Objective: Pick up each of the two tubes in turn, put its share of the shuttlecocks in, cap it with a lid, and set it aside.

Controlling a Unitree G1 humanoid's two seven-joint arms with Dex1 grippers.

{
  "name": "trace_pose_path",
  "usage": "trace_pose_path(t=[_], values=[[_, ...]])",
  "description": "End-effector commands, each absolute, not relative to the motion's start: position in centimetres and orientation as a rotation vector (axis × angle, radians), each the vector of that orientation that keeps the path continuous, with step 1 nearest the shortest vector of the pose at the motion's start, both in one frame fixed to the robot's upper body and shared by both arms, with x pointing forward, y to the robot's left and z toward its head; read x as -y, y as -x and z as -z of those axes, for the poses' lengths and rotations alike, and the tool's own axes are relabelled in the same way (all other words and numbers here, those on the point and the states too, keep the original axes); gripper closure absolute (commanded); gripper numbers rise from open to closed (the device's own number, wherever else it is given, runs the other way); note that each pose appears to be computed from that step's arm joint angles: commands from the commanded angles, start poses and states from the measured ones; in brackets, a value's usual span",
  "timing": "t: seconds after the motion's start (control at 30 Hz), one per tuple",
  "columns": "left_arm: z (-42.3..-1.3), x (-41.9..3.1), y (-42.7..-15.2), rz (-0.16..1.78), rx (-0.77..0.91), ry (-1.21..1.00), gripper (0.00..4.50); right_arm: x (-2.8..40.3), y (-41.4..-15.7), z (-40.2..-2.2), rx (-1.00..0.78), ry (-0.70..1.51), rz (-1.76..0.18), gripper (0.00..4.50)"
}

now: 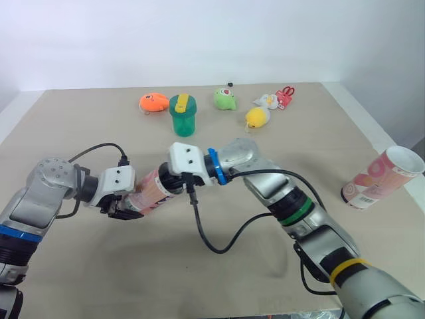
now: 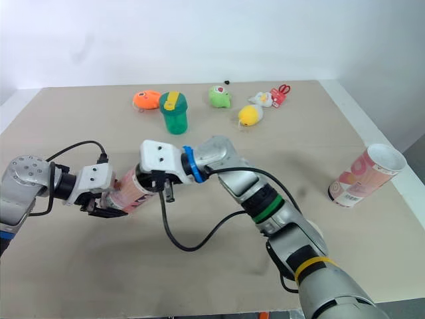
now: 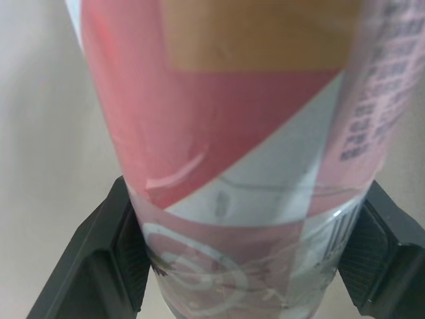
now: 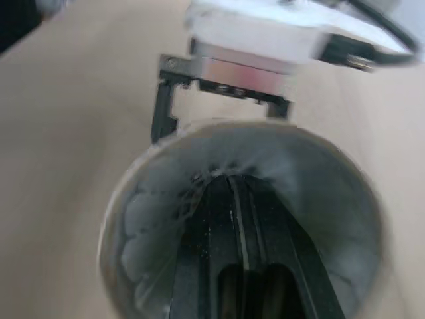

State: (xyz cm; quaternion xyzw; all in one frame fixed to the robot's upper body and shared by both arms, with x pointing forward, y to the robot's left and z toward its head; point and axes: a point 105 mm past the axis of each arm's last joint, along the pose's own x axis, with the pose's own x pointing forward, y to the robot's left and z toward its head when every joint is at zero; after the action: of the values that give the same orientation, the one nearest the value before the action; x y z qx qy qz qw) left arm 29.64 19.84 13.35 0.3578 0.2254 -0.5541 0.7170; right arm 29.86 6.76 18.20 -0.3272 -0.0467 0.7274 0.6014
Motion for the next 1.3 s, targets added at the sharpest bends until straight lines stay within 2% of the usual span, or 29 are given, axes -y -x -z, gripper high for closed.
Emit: trace_pose_path(t=[0.03, 0.13, 0.23, 0.5, 0.6, 0.73, 0.9, 0.93, 0.97, 1.0, 1.03, 1.07, 1.1, 1.13, 1.23, 1.3], values=[[-12.2, -19.4, -29.2, 1.246, -0.524, -0.774, 1.33, -8.6, -28.1, -19.1, 0.194, 0.812, -1.77, 4.41], [-12.1, -19.3, -29.2, 1.245, -0.521, -0.772, 1.33, -9.0, -27.5, -19.5, 0.219, 0.807, -1.797, 4.41], [-12.1, -19.1, -29.1, 1.247, -0.516, -0.769, 1.33, -8.0, -28.1, -20.7, 0.242, 0.805, -1.769, 4.41], [-13.6, -17.8, -29.5, 1.238, -0.365, -0.703, 1.33, -0.5, -29.9, -25.6, 0.242, 0.721, -1.627, 4.41], [-15.3, -15.7, -29.7, 1.245, -0.207, -0.594, 1.33, 4.4, -29.4, -27.2, 0.2, 0.592, -1.55, 4.41], [-15.8, -12.4, -30.0, 1.222, -0.024, -0.424, 1.33, 9.2, -28.7, -25.8, 0.045, 0.511, -1.452, 4.41], [-14.8, -9.1, -31.0, 1.108, 0.143, -0.234, 1.33, 16.1, -28.2, -22.4, -0.205, 0.552, -1.28, 4.41], [-14.3, -8.6, -31.2, 1.08, 0.159, -0.208, 1.33, 17.3, -28.0, -22.0, -0.244, 0.562, -1.251, 3.84], [-13.6, -8.2, -31.4, 1.055, 0.163, -0.179, 1.33, 18.6, -27.7, -21.6, -0.286, 0.571, -1.221, 3.69], [-13.1, -7.9, -31.5, 1.041, 0.163, -0.166, 1.33, 19.5, -27.5, -21.2, -0.32, 0.582, -1.199, 3.17], [-12.4, -7.6, -31.6, 1.03, 0.16, -0.164, 1.33, 20.4, -27.3, -20.9, -0.352, 0.594, -1.177, 2.83], [-11.6, -7.4, -31.7, 1.016, 0.147, -0.144, 1.33, 21.6, -27.0, -20.3, -0.395, 0.613, -1.15, 2.2], [-10.8, -7.2, -31.8, 1.01, 0.13, -0.13, 1.33, 22.6, -26.8, -19.9, -0.43, 0.633, -1.126, 2.0], [-10.0, -7.0, -31.8, 1.005, 0.11, -0.122, 1.33, 23.7, -26.5, -19.4, -0.469, 0.656, -1.104, 1.3], [-7.5, -6.5, -31.8, 1.0, 0.056, -0.106, 1.33, 26.1, -25.6, -17.9, -0.579, 0.725, -1.067, 0.03], [-6.7, -6.3, -31.8, 0.997, 0.037, -0.096, 1.33, 26.7, -25.5, -17.0, -0.601, 0.765, -1.056, 0.03]])
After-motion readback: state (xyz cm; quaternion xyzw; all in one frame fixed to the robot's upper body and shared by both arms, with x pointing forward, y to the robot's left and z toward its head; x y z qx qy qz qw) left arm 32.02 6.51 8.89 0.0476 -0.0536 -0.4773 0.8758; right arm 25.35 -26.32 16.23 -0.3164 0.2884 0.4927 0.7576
